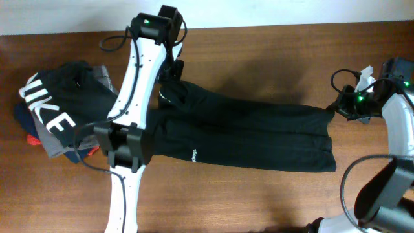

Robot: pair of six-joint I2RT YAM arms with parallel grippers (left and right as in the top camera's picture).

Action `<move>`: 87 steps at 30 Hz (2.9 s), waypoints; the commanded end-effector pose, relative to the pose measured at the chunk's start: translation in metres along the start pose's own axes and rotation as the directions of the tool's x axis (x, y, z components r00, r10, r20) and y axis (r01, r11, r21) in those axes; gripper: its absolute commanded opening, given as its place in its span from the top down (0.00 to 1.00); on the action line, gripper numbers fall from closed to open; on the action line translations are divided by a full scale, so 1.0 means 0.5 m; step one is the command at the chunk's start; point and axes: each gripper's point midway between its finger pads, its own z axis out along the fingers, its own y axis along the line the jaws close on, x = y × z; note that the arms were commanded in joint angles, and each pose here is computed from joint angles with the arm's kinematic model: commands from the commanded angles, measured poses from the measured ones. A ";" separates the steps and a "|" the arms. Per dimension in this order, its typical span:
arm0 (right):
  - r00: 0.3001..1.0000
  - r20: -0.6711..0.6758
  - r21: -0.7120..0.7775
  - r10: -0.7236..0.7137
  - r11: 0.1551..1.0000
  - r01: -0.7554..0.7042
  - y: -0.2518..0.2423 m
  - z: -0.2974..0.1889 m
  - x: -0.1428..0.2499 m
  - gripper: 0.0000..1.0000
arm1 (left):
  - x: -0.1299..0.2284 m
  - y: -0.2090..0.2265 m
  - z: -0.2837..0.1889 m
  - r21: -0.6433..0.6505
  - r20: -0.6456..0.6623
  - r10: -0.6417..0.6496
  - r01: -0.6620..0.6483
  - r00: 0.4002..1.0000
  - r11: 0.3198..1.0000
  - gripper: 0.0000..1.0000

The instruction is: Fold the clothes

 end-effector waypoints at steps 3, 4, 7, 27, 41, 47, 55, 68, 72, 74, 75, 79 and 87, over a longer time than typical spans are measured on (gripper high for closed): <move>0.999 0.036 0.022 -0.030 0.999 0.029 0.015 -0.056 0.011 0.96 | 0.073 0.008 -0.121 0.018 0.056 0.012 -0.013 0.998 1.000 1.00; 0.999 0.029 0.023 -0.027 0.999 0.026 0.015 -0.059 0.016 0.96 | 0.091 0.009 -0.123 0.019 0.039 0.013 -0.014 0.999 1.000 1.00; 1.000 -0.020 0.033 -0.007 0.999 0.008 0.012 -0.061 0.042 0.96 | 0.154 -0.004 -0.102 0.031 -0.055 0.030 -0.029 0.998 0.999 0.99; 0.979 -0.186 0.312 0.079 0.950 -0.017 -0.083 -0.086 0.135 0.50 | 0.245 -0.028 0.067 0.002 -0.267 0.078 -0.080 0.961 0.997 0.64; 0.959 -0.273 0.223 0.078 0.975 -0.015 -0.119 0.059 0.148 0.07 | 0.232 -0.003 0.031 0.000 -0.209 0.001 -0.001 0.978 1.000 0.42; 0.932 -0.363 0.043 -0.023 0.998 0.041 -0.092 0.120 0.168 0.07 | 0.200 0.033 -0.068 0.092 0.004 -0.109 0.109 0.994 0.990 0.40; 0.878 -0.479 -0.008 -0.003 1.000 -0.001 -0.106 0.197 0.216 0.33 | 0.216 0.104 -0.190 0.122 0.203 -0.220 0.198 0.954 0.973 0.31; 0.933 -0.359 -0.073 -0.040 0.997 0.015 -0.069 0.109 0.118 0.96 | 0.218 0.107 -0.203 0.119 0.228 -0.210 0.187 0.951 0.975 0.29; 0.966 -0.257 0.081 0.025 0.997 -0.005 -0.114 0.031 0.048 0.96 | 0.218 0.107 -0.204 0.119 0.228 -0.210 0.187 0.951 0.975 0.29; 0.976 -0.215 0.136 0.030 0.991 0.000 -0.129 -0.007 0.021 0.96 | 0.218 0.107 -0.204 0.119 0.229 -0.210 0.187 0.951 0.975 0.29; 0.980 -0.198 0.149 0.028 0.989 0.001 -0.131 -0.024 0.010 0.96 | 0.217 0.108 -0.204 0.119 0.230 -0.210 0.187 0.950 0.975 0.29; 0.985 -0.168 0.148 0.029 0.989 -0.004 -0.109 -0.060 -0.009 0.96 | 0.211 0.109 -0.205 0.119 0.243 -0.210 0.186 0.947 0.975 0.29; 0.958 -0.267 0.102 -0.103 0.986 0.134 0.004 -0.034 0.038 0.96 | 0.205 0.110 -0.207 0.120 0.254 -0.211 0.185 0.944 0.975 0.28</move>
